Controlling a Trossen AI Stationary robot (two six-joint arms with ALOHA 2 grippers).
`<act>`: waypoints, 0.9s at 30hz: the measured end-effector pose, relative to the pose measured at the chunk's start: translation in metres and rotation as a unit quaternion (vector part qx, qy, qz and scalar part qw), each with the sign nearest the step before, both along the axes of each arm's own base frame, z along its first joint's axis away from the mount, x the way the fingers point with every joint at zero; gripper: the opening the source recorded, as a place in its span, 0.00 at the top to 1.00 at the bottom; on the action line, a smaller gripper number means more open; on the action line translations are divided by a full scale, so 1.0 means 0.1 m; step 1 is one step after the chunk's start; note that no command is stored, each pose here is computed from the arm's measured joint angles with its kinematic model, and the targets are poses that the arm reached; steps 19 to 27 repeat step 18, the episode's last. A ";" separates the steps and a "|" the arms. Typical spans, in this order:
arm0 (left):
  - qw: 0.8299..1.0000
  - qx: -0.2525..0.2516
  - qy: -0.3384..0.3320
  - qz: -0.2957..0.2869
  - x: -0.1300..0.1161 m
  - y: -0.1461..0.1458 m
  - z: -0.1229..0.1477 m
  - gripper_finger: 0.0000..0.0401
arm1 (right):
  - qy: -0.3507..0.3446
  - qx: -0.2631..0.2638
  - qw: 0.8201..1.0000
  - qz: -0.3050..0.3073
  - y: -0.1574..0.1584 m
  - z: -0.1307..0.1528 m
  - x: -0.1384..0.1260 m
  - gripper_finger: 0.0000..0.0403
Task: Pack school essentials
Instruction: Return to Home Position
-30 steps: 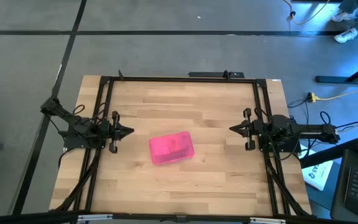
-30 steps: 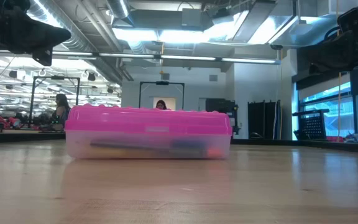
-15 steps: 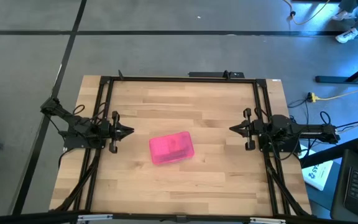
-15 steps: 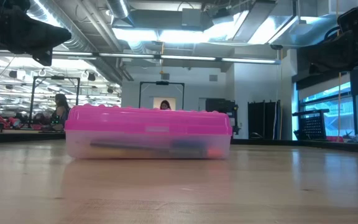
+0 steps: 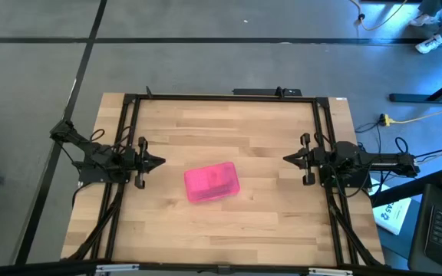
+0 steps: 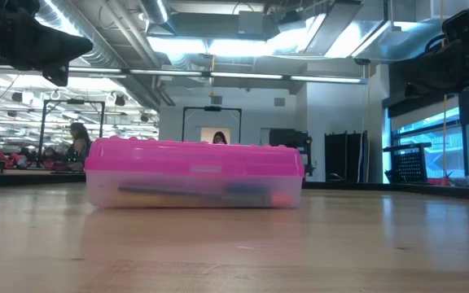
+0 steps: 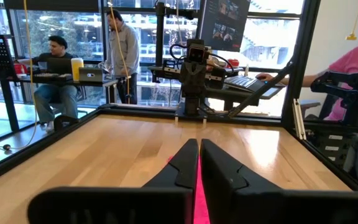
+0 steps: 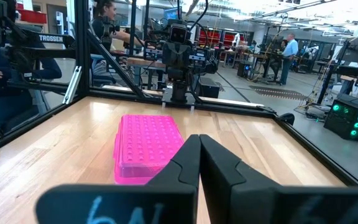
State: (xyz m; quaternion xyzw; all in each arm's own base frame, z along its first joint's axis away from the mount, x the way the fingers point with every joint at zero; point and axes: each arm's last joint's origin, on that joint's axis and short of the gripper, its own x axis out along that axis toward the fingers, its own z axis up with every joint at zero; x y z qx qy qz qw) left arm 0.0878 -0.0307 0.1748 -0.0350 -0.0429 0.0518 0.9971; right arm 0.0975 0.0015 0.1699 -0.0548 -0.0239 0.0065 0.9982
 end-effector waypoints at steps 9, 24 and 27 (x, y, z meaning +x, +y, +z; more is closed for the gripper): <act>1.000 0.000 0.000 0.000 0.00 0.00 0.00 1.00 | 0.000 0.000 1.000 0.000 0.00 0.00 0.00 0.97; 1.000 0.000 0.000 0.000 0.00 0.00 0.00 0.96 | 0.000 0.000 1.000 0.000 0.00 0.00 0.00 0.97; 1.000 0.000 0.000 0.000 0.00 0.00 0.00 0.96 | 0.000 0.000 1.000 0.000 0.00 0.00 0.00 0.97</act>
